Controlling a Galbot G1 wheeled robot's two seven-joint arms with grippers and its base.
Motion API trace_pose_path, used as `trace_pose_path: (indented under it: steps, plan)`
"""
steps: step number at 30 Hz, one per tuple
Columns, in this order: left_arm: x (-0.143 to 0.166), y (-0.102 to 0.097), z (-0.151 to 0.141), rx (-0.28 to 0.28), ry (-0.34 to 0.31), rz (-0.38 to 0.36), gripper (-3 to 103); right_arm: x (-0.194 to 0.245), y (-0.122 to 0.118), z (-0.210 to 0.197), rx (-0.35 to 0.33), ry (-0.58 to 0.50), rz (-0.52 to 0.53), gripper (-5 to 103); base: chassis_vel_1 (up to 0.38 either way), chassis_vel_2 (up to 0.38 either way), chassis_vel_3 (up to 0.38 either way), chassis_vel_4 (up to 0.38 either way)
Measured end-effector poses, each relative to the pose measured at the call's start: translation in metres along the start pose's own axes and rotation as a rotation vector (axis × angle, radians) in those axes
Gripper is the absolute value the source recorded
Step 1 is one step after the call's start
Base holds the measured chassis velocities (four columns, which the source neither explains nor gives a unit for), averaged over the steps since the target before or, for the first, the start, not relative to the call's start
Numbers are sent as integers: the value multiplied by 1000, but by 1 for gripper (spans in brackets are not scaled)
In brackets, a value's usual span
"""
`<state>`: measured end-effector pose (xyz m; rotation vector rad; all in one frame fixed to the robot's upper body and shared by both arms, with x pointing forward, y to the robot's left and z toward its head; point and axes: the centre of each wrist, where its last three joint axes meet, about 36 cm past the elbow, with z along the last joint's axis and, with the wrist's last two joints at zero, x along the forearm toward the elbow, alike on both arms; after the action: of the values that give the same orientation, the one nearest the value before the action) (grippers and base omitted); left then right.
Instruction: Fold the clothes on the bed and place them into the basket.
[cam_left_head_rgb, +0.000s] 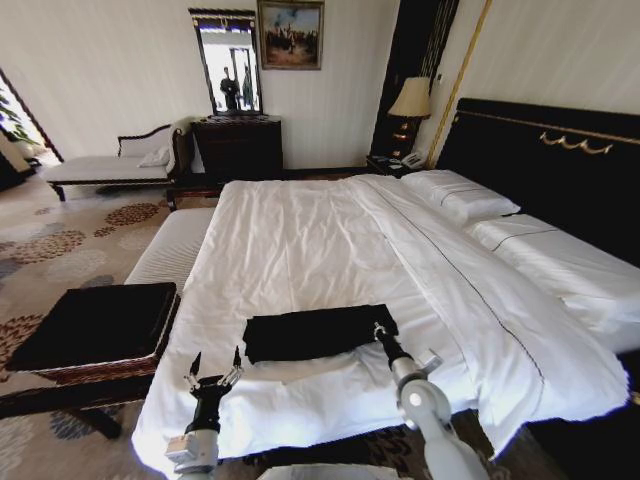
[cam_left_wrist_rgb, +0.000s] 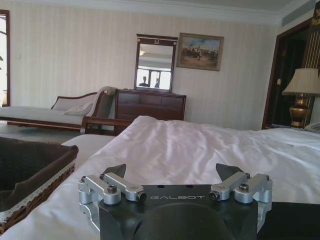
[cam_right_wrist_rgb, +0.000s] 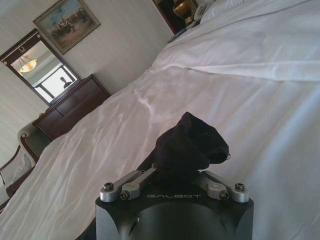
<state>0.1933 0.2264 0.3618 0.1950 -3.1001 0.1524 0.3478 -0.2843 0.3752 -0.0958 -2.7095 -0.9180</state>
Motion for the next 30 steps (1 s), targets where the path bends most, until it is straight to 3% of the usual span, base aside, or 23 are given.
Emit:
trace_pose_path:
  steps: [3,9,17,24,26,30]
  plan:
    - [0,0,-1,10,-3,-12,100,-5,-12,-23,91,-34,14,4,0,0,0,0]
    - [0,1,-5,10,-10,-26,100,-10,-11,-28,147,-37,-1,4,0,0,0,0]
    - [-3,11,-11,-23,-33,-42,100,-13,43,1,139,19,-132,4,0,0,0,0]
    - [-4,12,-16,-31,-32,-34,100,-20,65,23,143,44,-193,4,0,0,0,0]
    - [-2,18,-17,-40,-26,-42,100,-19,82,40,132,78,-235,4,0,0,0,0]
    - [-2,21,-18,-41,-30,-45,100,-17,93,68,186,129,-260,4,0,0,0,0]
